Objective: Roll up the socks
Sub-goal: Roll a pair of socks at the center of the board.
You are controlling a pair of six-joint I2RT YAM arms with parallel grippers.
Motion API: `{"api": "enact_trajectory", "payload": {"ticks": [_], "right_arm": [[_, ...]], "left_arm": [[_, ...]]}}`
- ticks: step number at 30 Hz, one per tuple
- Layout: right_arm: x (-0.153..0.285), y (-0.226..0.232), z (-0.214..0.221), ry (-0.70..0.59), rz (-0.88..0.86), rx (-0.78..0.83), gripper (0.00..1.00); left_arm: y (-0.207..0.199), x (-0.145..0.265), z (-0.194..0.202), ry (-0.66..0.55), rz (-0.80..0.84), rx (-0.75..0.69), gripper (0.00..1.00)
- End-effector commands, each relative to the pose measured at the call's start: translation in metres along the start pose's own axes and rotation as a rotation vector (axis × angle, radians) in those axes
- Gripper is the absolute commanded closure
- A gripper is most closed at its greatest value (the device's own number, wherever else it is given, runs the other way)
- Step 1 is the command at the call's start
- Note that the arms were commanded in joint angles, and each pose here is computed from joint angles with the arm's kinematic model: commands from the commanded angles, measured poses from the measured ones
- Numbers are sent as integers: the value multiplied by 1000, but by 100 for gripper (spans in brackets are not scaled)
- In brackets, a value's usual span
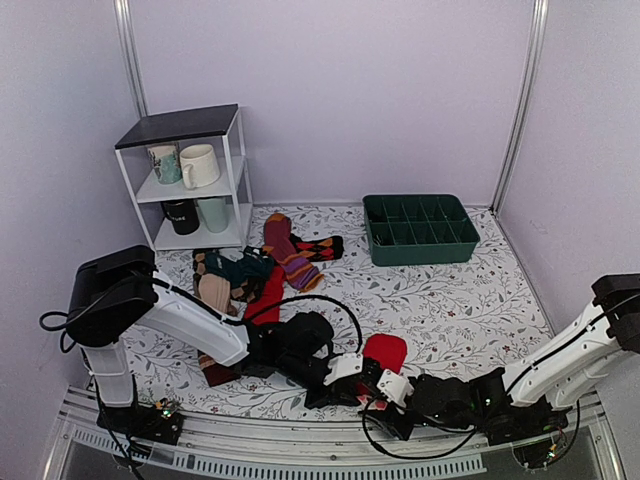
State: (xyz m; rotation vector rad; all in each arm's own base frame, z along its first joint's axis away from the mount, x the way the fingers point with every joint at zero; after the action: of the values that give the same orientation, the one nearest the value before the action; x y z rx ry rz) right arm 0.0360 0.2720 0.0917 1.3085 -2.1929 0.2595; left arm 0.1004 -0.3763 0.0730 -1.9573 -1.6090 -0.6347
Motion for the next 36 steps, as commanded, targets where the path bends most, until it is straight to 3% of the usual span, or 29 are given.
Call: {"api": "enact_trajectory", "payload": {"ticks": [1,9,15,23,31,36], "right_arm": [[14,-10,14,98,61,-21,51],[57,-14,-16,53,-76,-171,52],[50,-20,-4,123,-169,-215,52],[21,-17,-5,215,-133,-151,52],[25,-19,-18,138,-100,-107,52],[34,-17,-20,78,-168,-71,51]], "left_arm": [[-22,-9,90,400,76,160,100],[-22,-10,90,406,74,164,100],[-22,-10,91,409,78,163,100],[-22,-10,91,407,79,163,100],[-22,-10,91,407,78,165,100],[-21,-10,91,407,80,167,100]]}}
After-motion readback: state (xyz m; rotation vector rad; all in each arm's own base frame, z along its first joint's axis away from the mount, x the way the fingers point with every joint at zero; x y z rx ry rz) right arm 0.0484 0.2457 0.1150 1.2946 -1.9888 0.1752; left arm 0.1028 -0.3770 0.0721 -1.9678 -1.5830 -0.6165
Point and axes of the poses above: each gripper's point midway between its finger pads, its own x axis back along the fingers, its own y axis along the line the jaws close on, z = x × y, the point moved 9 cm from there along x, back along the fingers, and after that the axes turned 5 degrees about -x, right-handed, at the moved point
